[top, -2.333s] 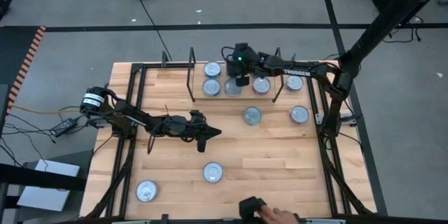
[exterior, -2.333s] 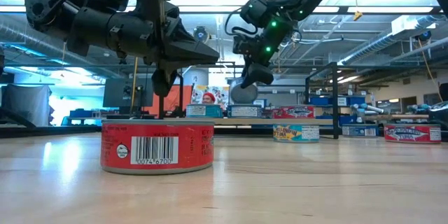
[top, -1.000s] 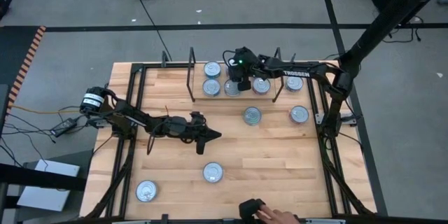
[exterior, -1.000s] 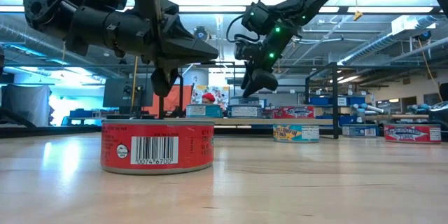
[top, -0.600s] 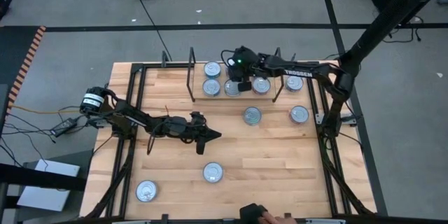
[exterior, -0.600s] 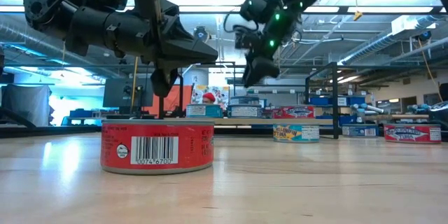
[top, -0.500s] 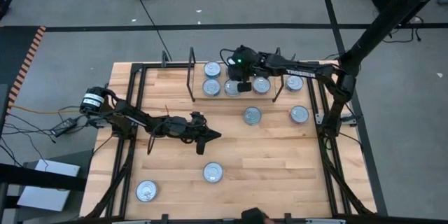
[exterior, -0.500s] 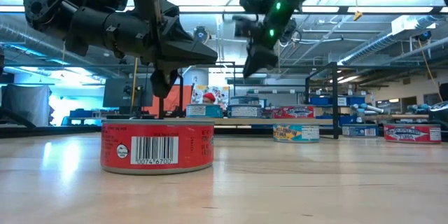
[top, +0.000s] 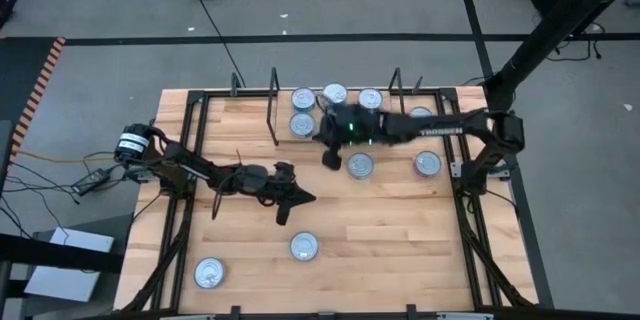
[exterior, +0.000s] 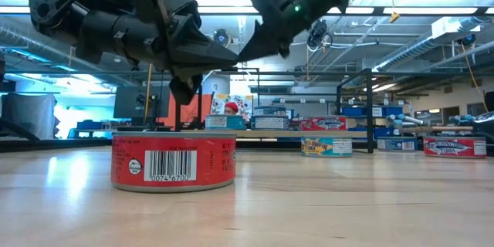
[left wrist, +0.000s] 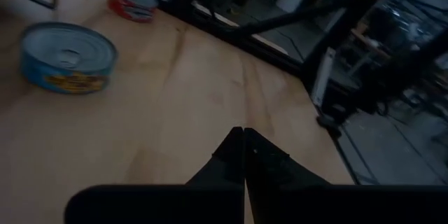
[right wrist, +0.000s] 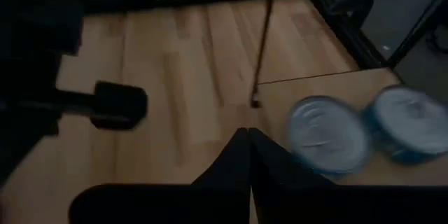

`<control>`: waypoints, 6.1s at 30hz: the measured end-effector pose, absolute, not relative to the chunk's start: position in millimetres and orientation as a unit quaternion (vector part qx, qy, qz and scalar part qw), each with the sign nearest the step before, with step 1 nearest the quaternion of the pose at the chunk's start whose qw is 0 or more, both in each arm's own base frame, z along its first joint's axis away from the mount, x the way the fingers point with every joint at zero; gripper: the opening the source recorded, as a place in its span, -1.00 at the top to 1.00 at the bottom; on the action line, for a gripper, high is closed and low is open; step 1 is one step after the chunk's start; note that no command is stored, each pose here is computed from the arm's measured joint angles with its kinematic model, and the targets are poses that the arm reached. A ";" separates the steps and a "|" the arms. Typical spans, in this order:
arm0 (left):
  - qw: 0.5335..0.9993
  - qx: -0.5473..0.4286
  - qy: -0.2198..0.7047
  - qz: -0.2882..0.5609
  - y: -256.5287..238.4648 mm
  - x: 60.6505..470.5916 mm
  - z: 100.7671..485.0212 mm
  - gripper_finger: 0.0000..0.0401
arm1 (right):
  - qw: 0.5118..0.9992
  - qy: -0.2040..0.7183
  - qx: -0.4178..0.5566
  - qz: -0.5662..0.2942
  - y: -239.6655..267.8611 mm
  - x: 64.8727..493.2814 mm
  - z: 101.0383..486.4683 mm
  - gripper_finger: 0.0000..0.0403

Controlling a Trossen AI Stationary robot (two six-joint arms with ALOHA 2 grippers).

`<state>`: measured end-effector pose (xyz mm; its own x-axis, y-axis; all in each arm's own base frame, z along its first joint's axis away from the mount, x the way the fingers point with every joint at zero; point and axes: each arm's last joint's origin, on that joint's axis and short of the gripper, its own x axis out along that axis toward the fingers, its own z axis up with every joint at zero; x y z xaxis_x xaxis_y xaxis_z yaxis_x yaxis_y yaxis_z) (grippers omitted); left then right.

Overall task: Stack canned seafood by type on shelf
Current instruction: Stack the red tuna can on top of the red tuna can on the shelf

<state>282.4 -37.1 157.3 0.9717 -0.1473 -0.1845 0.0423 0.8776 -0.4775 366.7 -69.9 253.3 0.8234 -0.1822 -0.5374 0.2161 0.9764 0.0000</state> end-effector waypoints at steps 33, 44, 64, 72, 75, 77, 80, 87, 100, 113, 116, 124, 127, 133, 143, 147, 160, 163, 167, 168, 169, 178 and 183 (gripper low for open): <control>0.956 -0.174 0.229 -0.064 -26.3 284.7 142.5 0.98 | 0.891 0.444 0.099 -0.010 57.2 243.1 276.7 0.99; 0.966 -0.093 0.241 0.019 -33.1 317.7 179.1 0.98 | 0.808 0.569 0.134 -0.075 29.0 165.2 284.0 0.98; 0.964 -0.085 0.252 -0.028 -35.9 320.4 183.2 0.98 | 0.698 0.628 0.190 -0.286 -15.9 152.4 195.4 0.42; 0.957 -0.082 0.272 -0.062 -38.3 318.3 180.2 0.98 | 0.645 0.666 0.188 -0.324 -34.9 168.8 170.3 0.38; 0.955 -0.081 0.278 -0.062 -38.4 317.8 179.1 0.98 | 0.631 0.679 0.186 -0.326 -40.5 173.2 161.5 0.38; 0.954 -0.082 0.282 -0.061 -38.3 317.4 178.5 0.98 | 0.622 0.686 0.185 -0.329 -43.2 174.7 157.8 0.37; 0.954 -0.082 0.281 -0.061 -38.4 317.5 178.7 0.98 | 0.613 0.695 0.179 -0.331 -45.7 175.1 154.9 0.38; 0.955 -0.095 0.278 -0.049 -37.9 317.9 179.2 0.98 | 0.617 0.695 0.191 -0.315 -43.3 176.5 154.9 0.60; 0.959 -0.090 0.267 -0.033 -37.3 318.8 180.5 0.98 | 0.683 0.645 0.291 -0.183 -11.6 199.4 181.9 0.97; 0.957 -0.084 0.264 -0.082 -41.1 319.0 181.9 0.98 | 0.792 0.434 0.428 -0.039 36.7 260.8 218.4 0.99; 0.958 -0.075 0.264 -0.087 -42.8 318.7 181.7 0.96 | 0.788 0.435 0.433 -0.050 40.3 265.5 212.4 0.99; 0.956 -0.075 0.266 -0.098 -50.5 317.5 181.6 0.84 | 0.754 0.482 0.444 -0.047 42.7 277.5 185.8 0.99; 0.955 -0.084 0.266 -0.097 -53.5 317.0 181.7 0.83 | 0.741 0.492 0.456 -0.035 42.3 279.7 181.6 0.99; 0.959 -0.114 0.244 -0.092 -56.8 318.9 186.2 0.83 | 0.739 0.466 0.485 0.039 41.7 283.1 196.3 0.99; 0.966 -0.130 0.217 -0.054 -56.1 321.1 190.2 0.83 | 0.787 0.463 0.400 0.081 43.5 278.1 200.9 0.93; 0.965 -0.137 0.218 -0.044 -54.8 321.3 189.8 0.89 | 0.819 0.455 0.343 0.066 60.7 271.0 209.9 0.93; 0.966 -0.158 0.194 -0.067 -9.3 348.9 145.9 0.99 | 0.847 0.475 0.235 -0.048 132.0 245.1 186.7 0.98; 0.968 -0.159 0.182 -0.073 -8.2 354.9 131.6 0.99 | 0.838 0.501 0.211 -0.051 139.4 245.5 170.9 0.98; 0.967 -0.160 0.184 -0.073 -8.3 368.1 123.2 0.99 | 0.826 0.535 0.168 -0.049 147.0 246.4 148.1 0.98; 0.968 -0.160 0.182 -0.073 -8.5 372.5 122.4 0.99 | 0.824 0.541 0.159 -0.051 147.9 246.7 143.2 0.98; 0.967 -0.160 0.186 -0.072 -8.8 376.0 120.6 0.99 | 0.823 0.545 0.151 -0.054 148.3 247.1 138.9 0.98; 0.966 -0.122 0.227 -0.036 -6.9 414.0 115.3 1.00 | 0.833 0.526 0.146 -0.085 140.6 256.3 132.2 0.98; 0.964 -0.116 0.238 -0.036 -7.4 420.1 107.7 1.00 | 0.841 0.508 0.160 -0.097 132.6 264.0 135.6 0.98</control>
<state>420.1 -7.4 107.7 0.8843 -0.1251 -0.4498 0.0150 0.9705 -0.2405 264.0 132.6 135.6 0.4653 -0.0011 -0.8852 0.3266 0.9296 0.1705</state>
